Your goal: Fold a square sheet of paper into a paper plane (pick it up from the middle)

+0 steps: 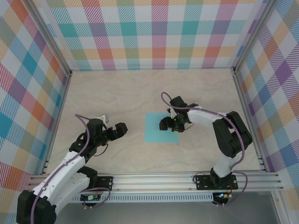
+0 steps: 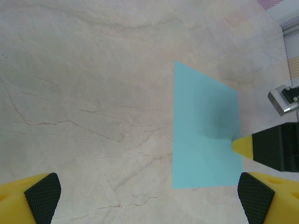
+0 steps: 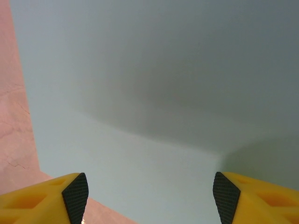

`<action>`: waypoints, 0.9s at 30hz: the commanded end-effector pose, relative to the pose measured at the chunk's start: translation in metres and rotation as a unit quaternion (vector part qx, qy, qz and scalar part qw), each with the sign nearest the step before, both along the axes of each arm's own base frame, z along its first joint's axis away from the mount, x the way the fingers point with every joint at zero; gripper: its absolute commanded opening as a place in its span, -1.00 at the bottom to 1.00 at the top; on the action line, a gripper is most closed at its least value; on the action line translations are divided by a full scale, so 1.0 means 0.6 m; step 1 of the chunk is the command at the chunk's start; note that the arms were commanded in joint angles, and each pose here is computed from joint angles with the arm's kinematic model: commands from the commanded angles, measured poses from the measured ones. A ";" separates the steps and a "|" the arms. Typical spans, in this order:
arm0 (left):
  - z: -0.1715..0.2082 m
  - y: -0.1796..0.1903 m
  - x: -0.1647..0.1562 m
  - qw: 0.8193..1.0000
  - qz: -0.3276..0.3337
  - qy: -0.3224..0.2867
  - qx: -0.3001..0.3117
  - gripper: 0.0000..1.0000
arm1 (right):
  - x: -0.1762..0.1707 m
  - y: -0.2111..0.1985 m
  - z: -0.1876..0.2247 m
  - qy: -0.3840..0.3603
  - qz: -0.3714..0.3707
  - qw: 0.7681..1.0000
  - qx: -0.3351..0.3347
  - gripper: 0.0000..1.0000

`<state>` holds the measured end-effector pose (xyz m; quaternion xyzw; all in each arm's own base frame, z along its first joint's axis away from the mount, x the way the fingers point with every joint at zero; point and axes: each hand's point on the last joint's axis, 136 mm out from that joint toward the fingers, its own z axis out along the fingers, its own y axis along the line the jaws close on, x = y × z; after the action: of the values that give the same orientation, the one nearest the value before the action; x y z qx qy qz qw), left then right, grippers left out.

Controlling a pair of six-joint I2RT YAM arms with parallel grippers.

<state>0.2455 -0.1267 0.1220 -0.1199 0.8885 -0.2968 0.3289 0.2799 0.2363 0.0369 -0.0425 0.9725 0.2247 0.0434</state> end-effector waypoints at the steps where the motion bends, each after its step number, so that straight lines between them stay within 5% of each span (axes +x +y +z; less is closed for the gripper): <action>1: 0.008 -0.015 0.003 0.999 -0.032 -0.006 -0.001 1.00 | 0.018 -0.006 0.029 -0.019 -0.033 0.999 -0.032 0.62; 3: 0.005 -0.013 0.009 1.000 -0.029 -0.005 0.008 1.00 | 0.022 -0.016 0.031 -0.031 -0.048 0.995 -0.077 0.67; 6: 0.001 -0.023 0.024 0.999 -0.035 -0.002 0.004 1.00 | 0.024 -0.027 0.029 -0.028 -0.063 0.988 -0.136 1.00; 27: -0.041 -0.050 0.063 0.996 -0.058 0.063 0.026 1.00 | 0.034 0.045 -0.016 0.029 -0.075 0.974 -0.211 0.99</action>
<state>0.2812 -0.1543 0.0954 -0.0918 0.9195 -0.2856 0.2539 0.3069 0.2670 0.0324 0.0190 0.9984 0.0366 0.0394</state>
